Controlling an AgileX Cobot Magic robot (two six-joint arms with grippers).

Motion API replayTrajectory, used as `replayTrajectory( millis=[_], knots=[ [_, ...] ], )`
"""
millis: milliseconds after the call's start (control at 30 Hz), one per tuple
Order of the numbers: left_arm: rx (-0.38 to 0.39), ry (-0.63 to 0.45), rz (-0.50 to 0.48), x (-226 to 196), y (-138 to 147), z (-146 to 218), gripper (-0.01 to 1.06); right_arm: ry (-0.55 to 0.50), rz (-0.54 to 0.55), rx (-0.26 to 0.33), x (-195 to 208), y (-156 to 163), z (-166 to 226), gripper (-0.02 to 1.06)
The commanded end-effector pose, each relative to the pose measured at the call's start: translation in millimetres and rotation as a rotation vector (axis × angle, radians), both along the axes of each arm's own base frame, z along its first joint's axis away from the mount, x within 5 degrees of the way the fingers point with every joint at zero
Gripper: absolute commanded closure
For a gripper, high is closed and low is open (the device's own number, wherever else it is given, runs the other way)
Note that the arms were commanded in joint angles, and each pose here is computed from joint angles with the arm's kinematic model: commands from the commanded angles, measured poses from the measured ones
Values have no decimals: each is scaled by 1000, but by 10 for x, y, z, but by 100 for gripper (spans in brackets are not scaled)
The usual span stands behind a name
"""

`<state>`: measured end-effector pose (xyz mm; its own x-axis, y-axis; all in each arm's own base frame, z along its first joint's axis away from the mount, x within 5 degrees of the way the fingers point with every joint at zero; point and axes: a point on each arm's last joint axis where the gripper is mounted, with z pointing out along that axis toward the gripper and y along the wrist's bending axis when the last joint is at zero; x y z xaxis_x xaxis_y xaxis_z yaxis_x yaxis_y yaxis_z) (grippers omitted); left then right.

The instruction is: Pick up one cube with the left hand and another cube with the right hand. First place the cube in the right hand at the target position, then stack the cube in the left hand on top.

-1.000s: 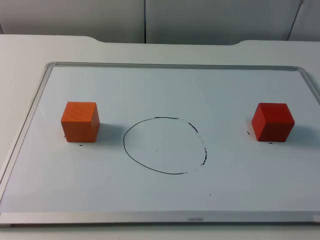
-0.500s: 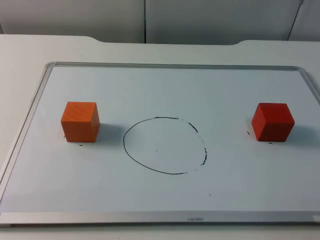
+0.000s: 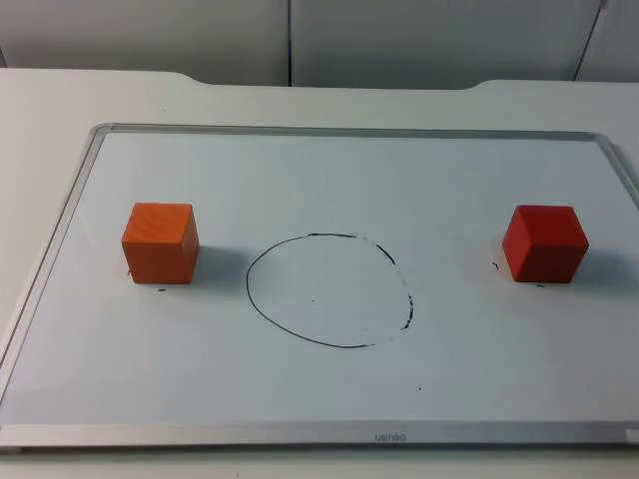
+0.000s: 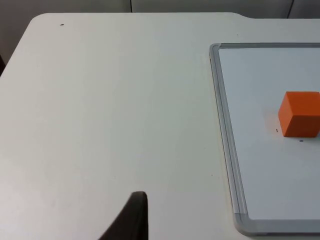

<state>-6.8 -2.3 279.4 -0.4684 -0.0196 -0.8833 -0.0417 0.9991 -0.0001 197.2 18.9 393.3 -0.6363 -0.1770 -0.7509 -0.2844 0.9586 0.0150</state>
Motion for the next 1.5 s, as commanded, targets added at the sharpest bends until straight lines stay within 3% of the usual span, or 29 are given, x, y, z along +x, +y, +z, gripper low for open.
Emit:
replayTrajectory(
  millis=[0, 500, 567, 700, 833, 1167, 1467],
  knots=[
    [-11, -9, 1, 1, -6, -6, 0, -18, 15, 7, 140, 6, 70, 0],
    [-11, -9, 1, 1, -6, -6, 0, 147, 43, 62, 964, 59, -123, 2],
    [-11, -9, 1, 1, -6, -6, 0, 165, 47, 56, 1006, 87, -175, 2],
    [-11, -9, 1, 1, -6, -6, 0, 261, 51, -32, 1176, 318, -457, 2],
    [-11, -9, 1, 1, -6, -6, 0, 311, 22, -75, 1289, 495, -656, 2],
    [-11, -9, 1, 1, -6, -6, 0, 440, -47, -96, 1524, 853, -1211, 2],
    [-11, -9, 1, 1, -6, -6, 0, 553, -87, -124, 1626, 881, -1700, 2]
  ],
)
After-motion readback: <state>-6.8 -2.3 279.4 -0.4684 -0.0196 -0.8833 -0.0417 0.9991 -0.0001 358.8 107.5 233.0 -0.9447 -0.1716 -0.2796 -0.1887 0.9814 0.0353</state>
